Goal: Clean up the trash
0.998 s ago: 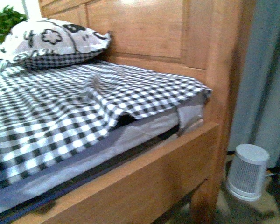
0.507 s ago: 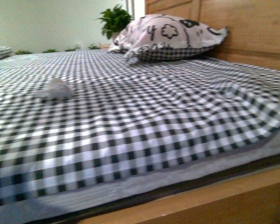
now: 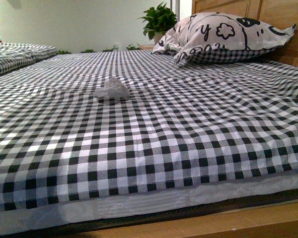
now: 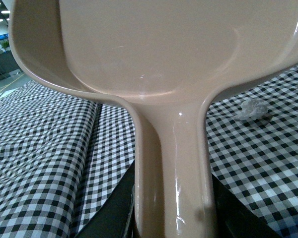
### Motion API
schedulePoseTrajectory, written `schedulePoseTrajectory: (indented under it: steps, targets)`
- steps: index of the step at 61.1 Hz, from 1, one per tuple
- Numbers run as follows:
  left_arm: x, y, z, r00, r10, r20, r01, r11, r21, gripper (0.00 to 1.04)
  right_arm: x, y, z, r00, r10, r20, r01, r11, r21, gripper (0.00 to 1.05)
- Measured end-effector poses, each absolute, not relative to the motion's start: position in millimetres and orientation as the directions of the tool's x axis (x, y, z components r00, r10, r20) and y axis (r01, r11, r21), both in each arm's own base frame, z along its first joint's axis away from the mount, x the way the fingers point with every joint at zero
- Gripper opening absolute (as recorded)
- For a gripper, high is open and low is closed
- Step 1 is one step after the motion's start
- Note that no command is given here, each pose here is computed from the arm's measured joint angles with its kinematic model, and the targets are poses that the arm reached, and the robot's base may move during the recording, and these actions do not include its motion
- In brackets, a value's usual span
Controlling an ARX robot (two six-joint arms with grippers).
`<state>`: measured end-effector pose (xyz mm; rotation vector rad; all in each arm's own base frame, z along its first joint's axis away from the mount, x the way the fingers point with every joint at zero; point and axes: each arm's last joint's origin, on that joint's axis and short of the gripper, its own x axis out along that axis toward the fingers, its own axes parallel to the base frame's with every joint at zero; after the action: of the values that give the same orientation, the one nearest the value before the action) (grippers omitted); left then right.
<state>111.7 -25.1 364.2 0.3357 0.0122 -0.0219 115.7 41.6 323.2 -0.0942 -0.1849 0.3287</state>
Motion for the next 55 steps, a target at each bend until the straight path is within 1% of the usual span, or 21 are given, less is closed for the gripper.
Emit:
schedulePoseTrajectory:
  steps: [4,5,6,7,10,11,13,15,21,29,31,33,35,36,37,38,43,50,55]
  targets:
    - [112,-25,364,0.999,0.006,-0.032,0.005,0.946,0.323,0.25,116,42,323,0.929,0.332,0.165,-0.315,0.941,-0.123,0.20]
    - [112,-24,364,0.996,0.055,-0.063,-0.032,0.950,0.311,0.25,116,42,322,0.926,0.348,0.145,-0.335,0.936,-0.107,0.20]
    - [111,-22,365,0.984,0.134,-0.116,-0.092,0.947,0.308,0.25,117,42,323,0.923,0.370,0.106,-0.362,0.928,-0.084,0.20]
    - [111,-19,366,0.972,0.186,-0.143,-0.135,0.942,0.306,0.25,118,42,324,0.918,0.391,0.058,-0.388,0.920,-0.056,0.20]
    - [112,-12,371,0.948,0.263,-0.180,-0.201,0.932,0.302,0.25,120,42,330,0.907,0.419,-0.031,-0.419,0.908,0.023,0.20]
    - [113,-8,374,0.938,0.287,-0.196,-0.222,0.928,0.299,0.25,121,41,332,0.906,0.422,-0.043,-0.421,0.906,0.035,0.20]
    - [115,-2,380,0.927,0.316,-0.201,-0.252,0.923,0.292,0.25,123,41,339,0.901,0.430,-0.064,-0.426,0.903,0.059,0.20]
    - [116,4,387,0.927,0.319,-0.199,-0.259,0.925,0.279,0.25,126,41,347,0.900,0.431,-0.066,-0.426,0.901,0.079,0.20]
    - [117,18,414,0.938,0.310,-0.158,-0.262,0.928,0.265,0.25,132,42,380,0.893,0.450,-0.018,-0.447,0.890,0.089,0.20]
    - [124,33,455,0.966,0.239,-0.100,-0.201,0.935,0.293,0.25,144,48,415,0.877,0.480,-0.006,-0.478,0.874,0.088,0.20]
    - [129,35,462,0.976,0.194,-0.102,-0.155,0.939,0.306,0.25,147,50,423,0.867,0.499,-0.013,-0.496,0.864,0.090,0.20]
    - [135,37,471,0.986,0.121,-0.116,-0.079,0.946,0.313,0.25,151,53,431,0.854,0.520,-0.025,-0.516,0.851,0.093,0.20]
    - [141,38,477,0.989,0.062,-0.131,-0.017,0.947,0.321,0.25,155,56,438,0.843,0.537,-0.038,-0.532,0.842,0.095,0.20]
    - [142,39,479,0.989,0.055,-0.135,-0.009,0.947,0.322,0.25,157,57,440,0.841,0.540,-0.042,-0.534,0.840,0.096,0.20]
    - [146,40,483,0.990,0.003,-0.142,0.044,0.945,0.325,0.25,161,59,445,0.835,0.548,-0.049,-0.543,0.834,0.095,0.20]
    - [148,41,485,0.989,-0.016,-0.147,0.064,0.941,0.332,0.25,162,60,447,0.832,0.553,-0.052,-0.547,0.832,0.096,0.20]
    - [167,49,494,0.971,-0.143,-0.190,0.203,0.914,0.350,0.25,180,67,466,0.814,0.576,-0.076,-0.569,0.817,0.094,0.20]
    - [190,61,498,0.941,-0.224,-0.253,0.307,0.878,0.366,0.25,208,77,491,0.811,0.574,-0.115,-0.565,0.819,0.098,0.20]
    - [204,69,495,0.910,-0.273,-0.314,0.378,0.857,0.350,0.25,231,83,500,0.821,0.550,-0.152,-0.542,0.835,0.089,0.20]
